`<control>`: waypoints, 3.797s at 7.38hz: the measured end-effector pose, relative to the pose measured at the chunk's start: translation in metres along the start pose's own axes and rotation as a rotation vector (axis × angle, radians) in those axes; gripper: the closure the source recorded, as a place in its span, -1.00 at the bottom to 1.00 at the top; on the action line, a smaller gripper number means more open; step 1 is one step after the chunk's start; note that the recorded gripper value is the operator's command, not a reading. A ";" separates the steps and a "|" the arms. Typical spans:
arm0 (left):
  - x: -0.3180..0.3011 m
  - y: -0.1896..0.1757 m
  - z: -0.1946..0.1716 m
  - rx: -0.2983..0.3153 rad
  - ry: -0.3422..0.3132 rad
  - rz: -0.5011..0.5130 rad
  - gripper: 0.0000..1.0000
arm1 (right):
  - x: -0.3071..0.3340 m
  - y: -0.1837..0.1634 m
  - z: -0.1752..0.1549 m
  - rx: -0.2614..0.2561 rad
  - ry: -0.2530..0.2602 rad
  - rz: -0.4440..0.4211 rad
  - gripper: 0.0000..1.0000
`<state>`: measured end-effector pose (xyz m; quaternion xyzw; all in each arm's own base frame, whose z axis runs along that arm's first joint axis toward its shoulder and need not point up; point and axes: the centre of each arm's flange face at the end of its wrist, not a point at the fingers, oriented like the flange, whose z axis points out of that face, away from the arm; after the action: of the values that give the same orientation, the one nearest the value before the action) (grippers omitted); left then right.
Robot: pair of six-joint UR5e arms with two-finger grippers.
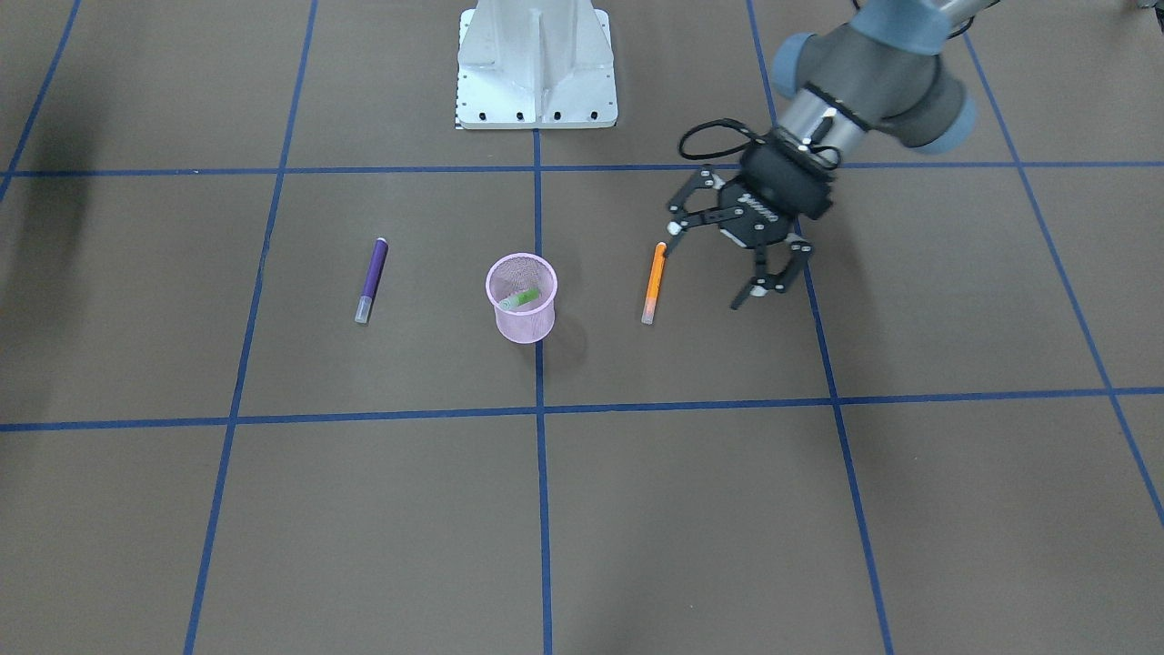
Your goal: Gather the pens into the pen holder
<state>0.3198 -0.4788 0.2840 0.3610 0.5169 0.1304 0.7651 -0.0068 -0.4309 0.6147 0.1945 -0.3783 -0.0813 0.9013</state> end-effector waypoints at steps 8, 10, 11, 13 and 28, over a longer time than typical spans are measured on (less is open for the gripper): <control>-0.281 0.111 -0.199 -0.276 -0.269 -0.035 -1.00 | 0.114 0.107 0.080 -0.003 0.105 0.081 -0.72; -0.283 0.115 -0.201 -0.278 -0.271 -0.035 -1.00 | 0.119 0.111 0.088 -0.006 0.123 0.106 -0.63; -0.283 0.117 -0.202 -0.279 -0.272 -0.036 -1.00 | 0.120 0.108 0.094 -0.011 0.125 0.105 -0.58; -0.284 0.122 -0.204 -0.283 -0.273 -0.041 -1.00 | 0.116 0.101 0.106 -0.026 0.118 0.101 -0.48; -0.285 0.124 -0.204 -0.286 -0.274 -0.043 -1.00 | 0.115 0.116 0.131 -0.091 0.111 0.113 0.18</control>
<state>0.0381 -0.4689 0.5260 0.2519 0.3917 0.1361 0.8744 -0.0200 -0.3973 0.8211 0.1361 -0.3343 -0.0367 0.9319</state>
